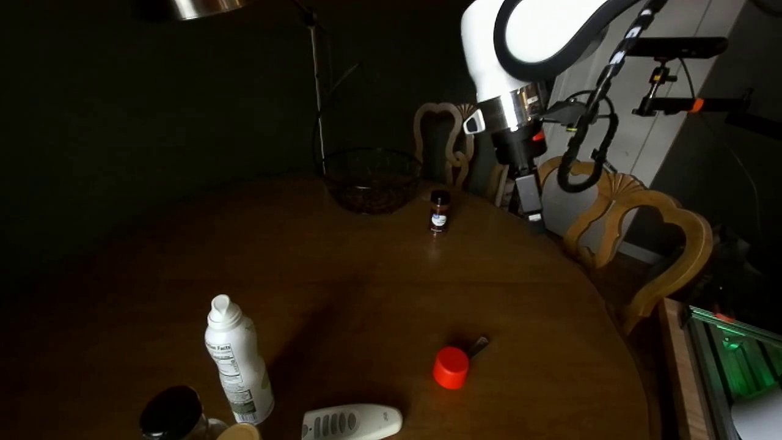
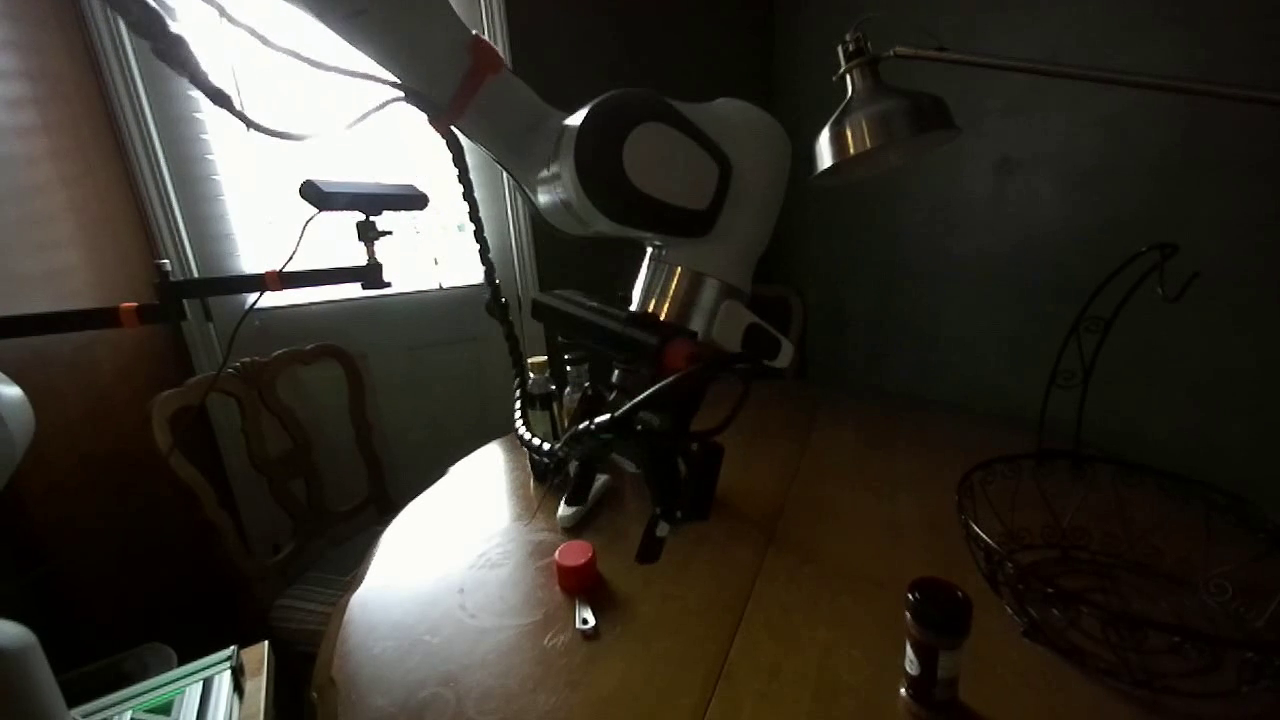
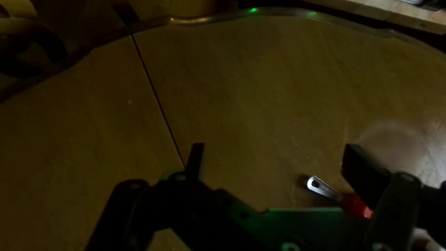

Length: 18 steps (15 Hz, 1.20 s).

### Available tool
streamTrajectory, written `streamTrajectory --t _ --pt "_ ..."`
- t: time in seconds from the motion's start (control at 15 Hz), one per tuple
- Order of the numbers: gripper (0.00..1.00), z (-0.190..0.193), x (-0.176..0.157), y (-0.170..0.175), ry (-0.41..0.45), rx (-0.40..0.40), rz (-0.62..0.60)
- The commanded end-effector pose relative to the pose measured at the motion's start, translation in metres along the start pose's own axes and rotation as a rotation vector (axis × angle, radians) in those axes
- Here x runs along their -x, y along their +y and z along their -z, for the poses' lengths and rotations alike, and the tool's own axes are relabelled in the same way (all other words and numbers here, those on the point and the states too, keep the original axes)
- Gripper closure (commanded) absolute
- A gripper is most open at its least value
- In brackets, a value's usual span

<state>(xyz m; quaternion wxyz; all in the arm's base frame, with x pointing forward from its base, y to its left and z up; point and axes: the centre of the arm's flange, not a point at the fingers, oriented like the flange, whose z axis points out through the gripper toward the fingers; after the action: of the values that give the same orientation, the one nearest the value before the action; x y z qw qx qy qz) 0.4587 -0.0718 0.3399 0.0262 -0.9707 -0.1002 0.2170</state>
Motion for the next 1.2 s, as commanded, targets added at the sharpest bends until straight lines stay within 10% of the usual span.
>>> streamTrajectory --t 0.0,1.13 --pt "0.0 -0.005 0.047 0.032 0.044 -0.015 -0.128" --pt "0.0 0.029 0.302 0.093 0.22 -0.119 -0.656"
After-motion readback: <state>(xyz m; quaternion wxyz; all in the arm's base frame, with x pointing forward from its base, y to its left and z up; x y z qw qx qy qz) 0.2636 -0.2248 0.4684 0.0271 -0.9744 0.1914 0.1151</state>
